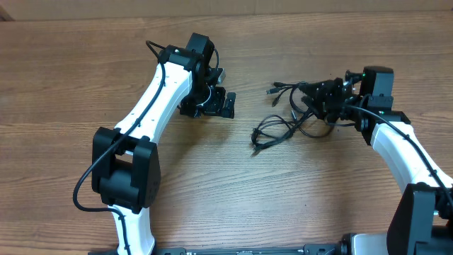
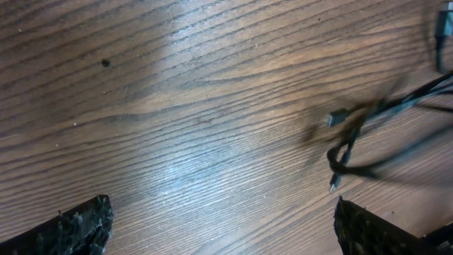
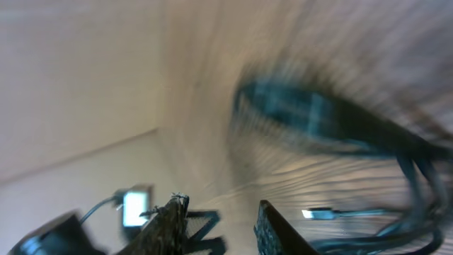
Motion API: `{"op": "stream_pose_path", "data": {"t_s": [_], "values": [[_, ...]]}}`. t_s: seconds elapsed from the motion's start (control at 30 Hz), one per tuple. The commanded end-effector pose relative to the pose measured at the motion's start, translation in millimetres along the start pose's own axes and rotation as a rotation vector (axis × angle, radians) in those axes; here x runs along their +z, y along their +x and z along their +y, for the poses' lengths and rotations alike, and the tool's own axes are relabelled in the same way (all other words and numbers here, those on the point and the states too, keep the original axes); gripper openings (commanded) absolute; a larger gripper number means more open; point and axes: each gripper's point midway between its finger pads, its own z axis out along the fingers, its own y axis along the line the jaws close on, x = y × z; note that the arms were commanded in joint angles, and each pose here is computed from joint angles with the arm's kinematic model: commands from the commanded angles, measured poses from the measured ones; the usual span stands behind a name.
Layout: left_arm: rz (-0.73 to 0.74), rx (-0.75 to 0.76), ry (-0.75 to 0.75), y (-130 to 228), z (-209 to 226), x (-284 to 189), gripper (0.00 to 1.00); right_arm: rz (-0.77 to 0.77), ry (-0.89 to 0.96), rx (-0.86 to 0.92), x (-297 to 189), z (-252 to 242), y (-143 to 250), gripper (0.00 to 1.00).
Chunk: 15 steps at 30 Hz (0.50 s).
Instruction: Untangle cables
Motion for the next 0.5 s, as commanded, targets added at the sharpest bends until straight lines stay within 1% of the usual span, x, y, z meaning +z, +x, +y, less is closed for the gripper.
{"op": "stream_pose_path", "data": {"t_s": [0.0,0.07,0.23,0.27,0.3,0.37,0.43,0.47], "values": [[-0.029,0.039,0.023,0.5,-9.2,-12.0,1.00,-0.104,0.068,0.003,-7.4,-6.6,-16.0,0.31],[-0.030,0.039,0.022,0.4,-9.1,-11.9,1.00,-0.110,0.098,0.022,-7.9,-14.0,-15.6,0.37],[-0.036,0.041,0.023,-1.3,-9.5,-12.0,1.00,-0.140,0.165,0.051,-10.3,-29.4,-18.1,0.48],[-0.036,0.041,0.023,-1.2,-9.4,-12.0,1.00,-0.147,0.176,0.054,-10.8,-31.7,-18.9,0.51],[-0.036,0.041,0.023,-1.2,-9.5,-12.0,1.00,-0.156,0.188,0.057,-11.5,-34.1,-20.1,0.56],[-0.036,0.041,0.023,-1.2,-9.5,-12.0,1.00,-0.178,0.203,0.029,-12.6,-36.3,-24.2,0.68],[-0.036,0.041,0.023,-1.2,-9.5,-12.0,1.00,-0.208,0.228,-0.019,-14.5,-39.6,-30.0,0.74],[-0.036,0.041,0.023,-1.2,-9.5,-12.0,1.00,-0.223,0.242,-0.052,-15.6,-41.2,-33.1,0.75]]}}
